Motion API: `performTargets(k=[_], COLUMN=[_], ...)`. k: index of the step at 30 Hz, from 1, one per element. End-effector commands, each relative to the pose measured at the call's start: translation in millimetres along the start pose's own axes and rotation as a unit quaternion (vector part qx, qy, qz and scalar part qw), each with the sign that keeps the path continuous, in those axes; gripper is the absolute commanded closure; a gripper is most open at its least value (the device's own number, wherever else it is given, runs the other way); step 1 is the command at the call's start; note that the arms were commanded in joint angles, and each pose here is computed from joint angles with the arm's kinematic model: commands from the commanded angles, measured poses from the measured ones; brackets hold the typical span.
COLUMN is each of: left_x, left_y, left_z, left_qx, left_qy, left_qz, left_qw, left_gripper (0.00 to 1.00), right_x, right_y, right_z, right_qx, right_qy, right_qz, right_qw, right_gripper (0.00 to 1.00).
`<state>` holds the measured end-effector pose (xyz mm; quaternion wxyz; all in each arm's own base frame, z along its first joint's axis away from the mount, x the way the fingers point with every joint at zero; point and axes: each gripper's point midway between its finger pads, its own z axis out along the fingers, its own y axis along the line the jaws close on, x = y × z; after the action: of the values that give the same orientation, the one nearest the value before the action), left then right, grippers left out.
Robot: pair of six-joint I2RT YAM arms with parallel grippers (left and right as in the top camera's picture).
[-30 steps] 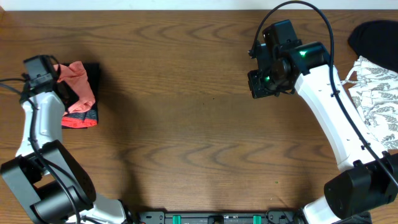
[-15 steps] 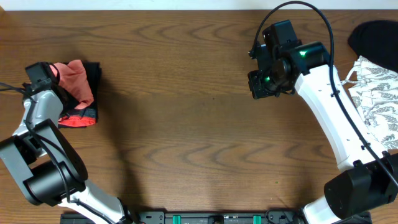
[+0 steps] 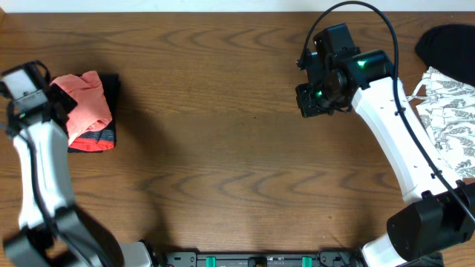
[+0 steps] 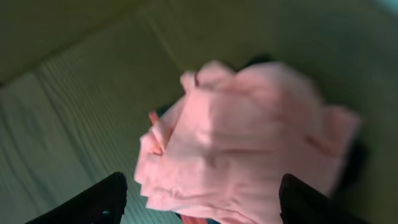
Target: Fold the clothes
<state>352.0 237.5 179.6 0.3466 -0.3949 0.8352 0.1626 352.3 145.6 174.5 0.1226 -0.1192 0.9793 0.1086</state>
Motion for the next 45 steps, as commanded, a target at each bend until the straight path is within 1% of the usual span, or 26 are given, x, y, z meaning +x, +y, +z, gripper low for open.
performTargets(k=[1, 3, 4, 5, 6, 7, 8, 11, 15, 20, 24, 28, 32, 35, 39, 45], left_x=[-6, 2, 7, 17, 24, 33, 42, 59, 72, 89, 99, 100, 111, 122, 124, 124], left_y=[-17, -35, -45, -60, -69, -79, -87, -102, -112, -127, -126, -126, -138, -161, -171, -178], left_z=[-31, -45, -51, -57, -62, -66, -70, -77, -85, -100, -102, -102, -105, -112, -105, -107], left_qx=[0.066, 0.122, 0.151, 0.185, 0.208, 0.228, 0.241, 0.255, 0.269, 0.310, 0.303, 0.303, 0.319, 0.339, 0.302, 0.301], left_qy=[-0.008, 0.010, 0.021, 0.041, 0.055, 0.072, 0.085, 0.109, 0.128, 0.161, 0.177, 0.180, 0.176, 0.167, 0.136, 0.124], left_qz=[0.007, 0.012, 0.016, 0.023, 0.028, 0.035, 0.042, 0.064, 0.076, 0.086, 0.093, 0.095, 0.149, 0.190, 0.224, 0.233], left_qw=[0.998, 0.992, 0.988, 0.982, 0.976, 0.970, 0.966, 0.959, 0.951, 0.933, 0.932, 0.931, 0.919, 0.906, 0.917, 0.916], left_gripper=[0.21, 0.21, 0.21, 0.21, 0.19, 0.13, 0.02, 0.02, 0.02, 0.02, 0.02, 0.02, 0.02, 0.02, 0.02, 0.02], right_x=[-3, -8, -10, -13, -15, -17, -19, -25, -27, -24, -12, 5, 13, 12, 8, 7], right_y=[-3, -2, -1, 1, 3, 7, 12, 23, 10, -46, -100, -137, -158, -170, -175, -168], right_z=[4, 4, 4, 4, 3, 3, 3, 1, 1, -12, -34, -40, -39, -38, -38, -40], right_qx=[0.002, 0.000, -0.002, -0.008, -0.015, -0.026, -0.037, -0.068, -0.041, 0.022, 0.046, 0.060, 0.070, 0.094, 0.106, 0.102], right_qy=[-0.002, -0.011, -0.015, -0.021, -0.024, -0.029, -0.033, -0.044, -0.048, -0.053, -0.060, -0.044, -0.037, -0.045, -0.056, -0.057], right_qz=[0.001, -0.001, -0.001, -0.002, -0.004, -0.005, -0.007, -0.012, -0.005, 0.087, 0.157, 0.205, 0.200, 0.200, 0.194, 0.173], right_qw=[1.000, 1.000, 1.000, 1.000, 1.000, 0.999, 0.999, 0.997, 0.998, 0.995, 0.985, 0.976, 0.977, 0.974, 0.974, 0.978], right_gripper=[0.87, 0.75, 0.66, 0.48, 0.29, 0.01, 0.01, 0.01, 0.01, 0.01, 0.01, 0.01, 0.01, 0.01, 0.01, 0.01])
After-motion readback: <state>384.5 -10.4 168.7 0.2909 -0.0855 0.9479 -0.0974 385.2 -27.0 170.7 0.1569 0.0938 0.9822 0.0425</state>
